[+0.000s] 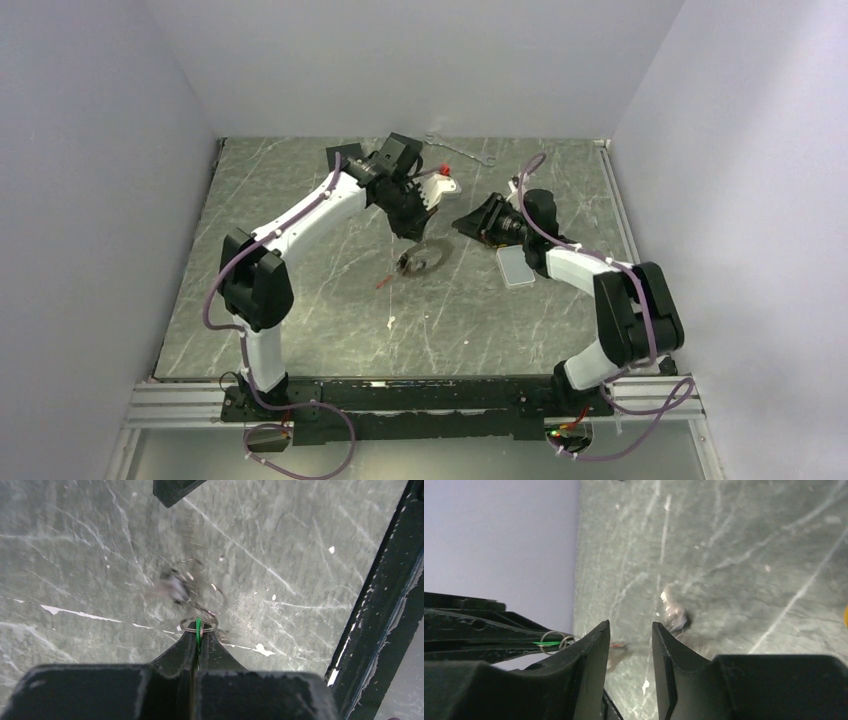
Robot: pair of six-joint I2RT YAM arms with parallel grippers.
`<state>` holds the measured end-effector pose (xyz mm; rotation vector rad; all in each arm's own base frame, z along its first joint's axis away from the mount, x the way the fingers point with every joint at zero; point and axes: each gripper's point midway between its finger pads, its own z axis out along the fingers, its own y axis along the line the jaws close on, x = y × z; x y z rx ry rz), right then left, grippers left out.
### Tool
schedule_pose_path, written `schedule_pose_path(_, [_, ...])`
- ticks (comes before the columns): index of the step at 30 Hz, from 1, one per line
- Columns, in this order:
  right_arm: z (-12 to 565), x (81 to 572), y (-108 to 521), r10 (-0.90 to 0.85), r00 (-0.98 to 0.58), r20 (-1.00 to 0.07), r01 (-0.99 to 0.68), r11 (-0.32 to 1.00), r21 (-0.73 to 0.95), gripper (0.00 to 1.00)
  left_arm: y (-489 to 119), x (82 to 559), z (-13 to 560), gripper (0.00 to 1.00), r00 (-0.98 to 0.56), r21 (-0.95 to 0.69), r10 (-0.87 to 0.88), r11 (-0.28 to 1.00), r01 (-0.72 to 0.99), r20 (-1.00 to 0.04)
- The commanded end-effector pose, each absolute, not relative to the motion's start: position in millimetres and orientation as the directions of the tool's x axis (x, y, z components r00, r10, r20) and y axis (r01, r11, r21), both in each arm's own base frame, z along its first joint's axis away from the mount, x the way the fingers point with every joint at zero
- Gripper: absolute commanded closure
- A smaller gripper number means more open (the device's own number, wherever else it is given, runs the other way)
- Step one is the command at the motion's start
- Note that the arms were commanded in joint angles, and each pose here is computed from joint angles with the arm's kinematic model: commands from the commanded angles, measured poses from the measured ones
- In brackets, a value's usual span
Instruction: Remove the keys from the keyring
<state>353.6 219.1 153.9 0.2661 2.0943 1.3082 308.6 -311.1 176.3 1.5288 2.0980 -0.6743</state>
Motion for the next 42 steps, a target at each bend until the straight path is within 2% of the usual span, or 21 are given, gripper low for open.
schedule_pose_path(1, [108,343,223,0.412,-0.846,-0.340,-0.107,0.493,0.864,0.58,-308,314,151,1.00,-0.273,-0.126,0.753,0.248,0.960,-0.598])
schedule_pose_path(4, [91,334,225,0.388,-0.875,-0.290,-0.074,0.485,0.872,0.55,-299,317,136,1.00,-0.288,-0.159,0.744,0.242,0.957,-0.603])
schedule_pose_path(8, [99,331,227,0.357,-0.874,-0.330,-0.136,0.474,0.870,0.49,-282,313,127,1.00,-0.274,-0.185,0.754,0.203,0.961,-0.597])
schedule_pose_path(14, [135,335,225,0.308,-0.795,-0.522,-0.337,0.491,0.803,0.45,-272,311,139,1.00,-0.204,-0.131,0.739,0.156,0.979,-0.642])
schedule_pose_path(21, [196,350,211,0.253,-0.584,-0.771,-0.551,0.573,0.606,0.38,-270,306,166,1.00,-0.092,-0.041,0.746,0.086,0.995,-0.659])
schedule_pose_path(24, [227,357,200,0.234,-0.475,-0.848,-0.605,0.613,0.508,0.27,-271,301,179,1.00,-0.035,-0.004,0.747,0.043,0.999,-0.663])
schedule_pose_path(31, [284,370,181,0.180,-0.290,-0.940,-0.663,0.670,0.333,0.01,-277,284,205,1.00,0.130,0.115,0.748,-0.072,0.991,-0.651])
schedule_pose_path(35, [313,374,177,0.174,-0.194,-0.965,-0.699,0.666,0.260,0.00,-277,270,209,1.00,0.195,0.122,0.747,-0.152,0.981,-0.635])
schedule_pose_path(40, [334,396,149,0.301,-0.158,-0.941,-0.599,0.728,0.333,0.01,-267,257,212,1.00,0.322,0.171,0.753,-0.274,0.946,-0.574])
schedule_pose_path(42, [335,392,154,0.285,-0.148,-0.947,-0.661,0.684,0.309,0.05,-264,257,215,1.00,0.367,0.196,0.754,-0.311,0.930,-0.545])
